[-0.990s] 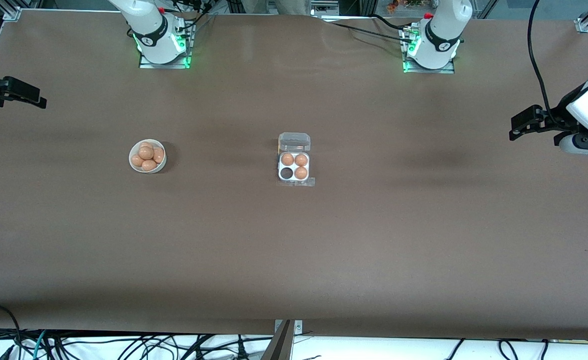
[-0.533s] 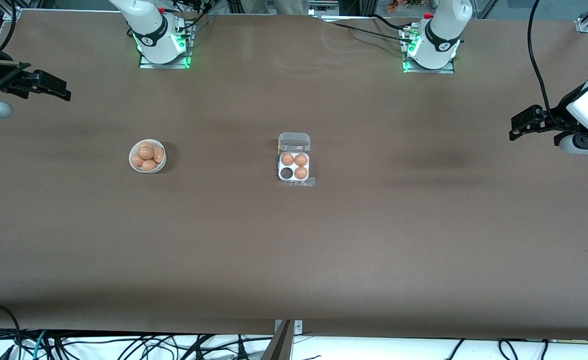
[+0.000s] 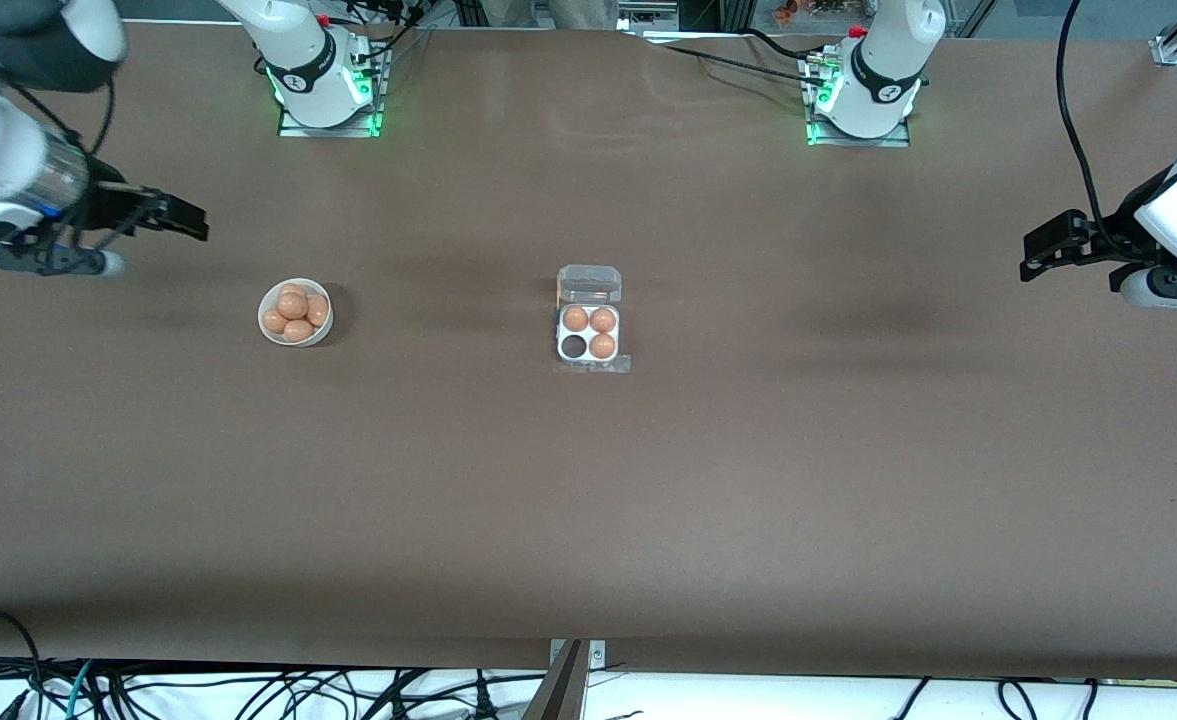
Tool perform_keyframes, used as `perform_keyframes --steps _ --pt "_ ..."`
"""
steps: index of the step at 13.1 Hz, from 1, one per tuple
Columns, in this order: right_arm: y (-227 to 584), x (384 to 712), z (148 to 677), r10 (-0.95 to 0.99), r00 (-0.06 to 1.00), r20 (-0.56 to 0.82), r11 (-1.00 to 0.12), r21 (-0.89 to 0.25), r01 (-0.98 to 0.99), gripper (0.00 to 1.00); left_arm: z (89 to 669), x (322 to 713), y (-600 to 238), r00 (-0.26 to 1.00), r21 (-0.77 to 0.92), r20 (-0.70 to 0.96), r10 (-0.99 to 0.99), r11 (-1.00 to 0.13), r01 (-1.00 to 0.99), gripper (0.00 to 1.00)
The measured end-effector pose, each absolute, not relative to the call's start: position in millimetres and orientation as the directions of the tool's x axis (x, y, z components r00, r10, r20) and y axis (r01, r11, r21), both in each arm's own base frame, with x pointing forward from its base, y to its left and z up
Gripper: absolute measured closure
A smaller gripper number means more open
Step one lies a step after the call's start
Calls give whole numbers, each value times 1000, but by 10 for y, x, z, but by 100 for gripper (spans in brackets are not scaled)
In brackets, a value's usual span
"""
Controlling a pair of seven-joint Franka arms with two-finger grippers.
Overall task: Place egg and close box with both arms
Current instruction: 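Move the right gripper over the white bowl of brown eggs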
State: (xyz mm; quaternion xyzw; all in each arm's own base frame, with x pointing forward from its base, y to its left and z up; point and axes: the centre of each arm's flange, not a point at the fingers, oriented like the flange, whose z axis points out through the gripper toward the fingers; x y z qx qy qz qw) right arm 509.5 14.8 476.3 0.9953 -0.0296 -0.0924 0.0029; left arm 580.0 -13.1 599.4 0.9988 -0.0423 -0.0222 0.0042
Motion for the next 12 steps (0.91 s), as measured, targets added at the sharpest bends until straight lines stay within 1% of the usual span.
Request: perform_keyframes --steps 3,7,12 --pt "334 5027 4254 -47 986 -158 -999 16 -45 0 5995 5800 -131 995 10 -44 -85 -996 -84 0" --pt "366 5094 3806 -42 989 -145 -999 9 -41 0 5996 5800 -131 995 10 -44 -85 -996 -84 0" --pt "365 5070 3198 -42 991 -128 -999 -1 -42 0 5996 5800 -131 995 10 -43 -85 -996 -84 0"
